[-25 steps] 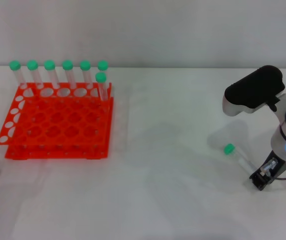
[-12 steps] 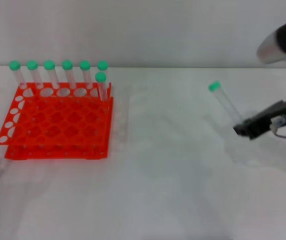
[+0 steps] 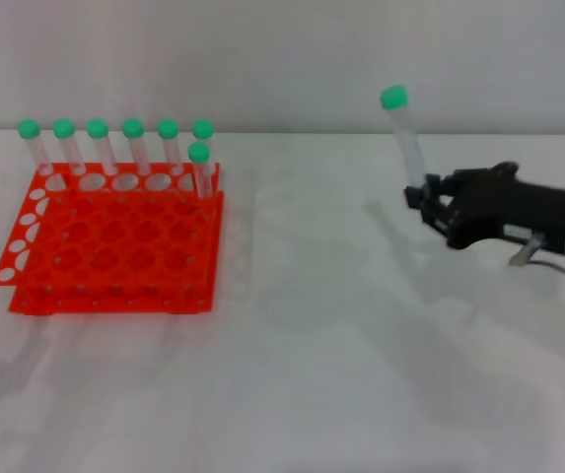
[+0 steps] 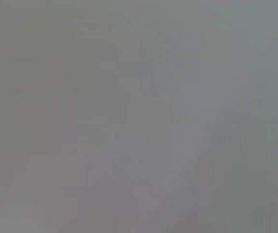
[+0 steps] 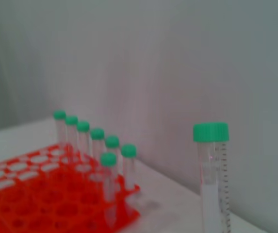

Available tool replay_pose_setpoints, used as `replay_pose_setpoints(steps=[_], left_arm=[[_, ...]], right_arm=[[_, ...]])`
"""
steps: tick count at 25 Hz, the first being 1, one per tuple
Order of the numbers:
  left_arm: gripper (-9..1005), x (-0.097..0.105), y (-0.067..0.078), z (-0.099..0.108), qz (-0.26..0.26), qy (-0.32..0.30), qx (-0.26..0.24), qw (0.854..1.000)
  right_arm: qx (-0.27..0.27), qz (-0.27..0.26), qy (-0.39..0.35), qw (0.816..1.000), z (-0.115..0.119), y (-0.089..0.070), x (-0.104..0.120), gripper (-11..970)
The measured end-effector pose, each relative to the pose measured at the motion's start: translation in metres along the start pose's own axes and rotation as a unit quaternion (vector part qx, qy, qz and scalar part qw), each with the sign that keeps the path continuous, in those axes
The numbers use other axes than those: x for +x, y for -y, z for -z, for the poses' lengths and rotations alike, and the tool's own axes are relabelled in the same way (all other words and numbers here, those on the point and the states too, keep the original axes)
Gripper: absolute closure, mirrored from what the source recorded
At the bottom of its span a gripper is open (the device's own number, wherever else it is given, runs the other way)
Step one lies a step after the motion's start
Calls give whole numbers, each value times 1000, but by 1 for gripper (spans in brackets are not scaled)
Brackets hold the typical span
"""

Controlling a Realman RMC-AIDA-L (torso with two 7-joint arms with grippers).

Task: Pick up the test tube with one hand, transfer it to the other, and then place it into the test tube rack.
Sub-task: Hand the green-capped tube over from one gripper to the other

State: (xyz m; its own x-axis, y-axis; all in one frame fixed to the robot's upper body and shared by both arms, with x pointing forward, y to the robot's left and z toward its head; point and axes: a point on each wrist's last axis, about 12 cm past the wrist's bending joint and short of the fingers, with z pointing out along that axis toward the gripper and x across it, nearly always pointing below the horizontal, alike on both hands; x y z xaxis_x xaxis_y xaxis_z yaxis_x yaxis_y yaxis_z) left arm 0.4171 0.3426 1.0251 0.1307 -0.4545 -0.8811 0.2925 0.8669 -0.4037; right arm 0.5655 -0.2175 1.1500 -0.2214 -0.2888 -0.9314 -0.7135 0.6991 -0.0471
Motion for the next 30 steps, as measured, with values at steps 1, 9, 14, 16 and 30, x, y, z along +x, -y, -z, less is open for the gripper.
replay_pose_setpoints(steps=[1,9,14,16,30], left_arm=[[117,0,2,0,-1,-1,10,1000],[117,-1,12,-8,2,-26,91,995],[117,2,26,-21,-1,-60,188,980],[116,4,32,-29,0,-76,225,971],[116,27,58,-68,-13,-181,346,921]], right_arm=[[-8,-4,20,1000,-3,-1,8,755],[-87,16,135,987,-18,-28,69,747],[-119,60,164,977,-29,-49,82,742],[-130,61,156,977,-32,-54,84,740],[-179,48,115,976,-37,-86,98,726]])
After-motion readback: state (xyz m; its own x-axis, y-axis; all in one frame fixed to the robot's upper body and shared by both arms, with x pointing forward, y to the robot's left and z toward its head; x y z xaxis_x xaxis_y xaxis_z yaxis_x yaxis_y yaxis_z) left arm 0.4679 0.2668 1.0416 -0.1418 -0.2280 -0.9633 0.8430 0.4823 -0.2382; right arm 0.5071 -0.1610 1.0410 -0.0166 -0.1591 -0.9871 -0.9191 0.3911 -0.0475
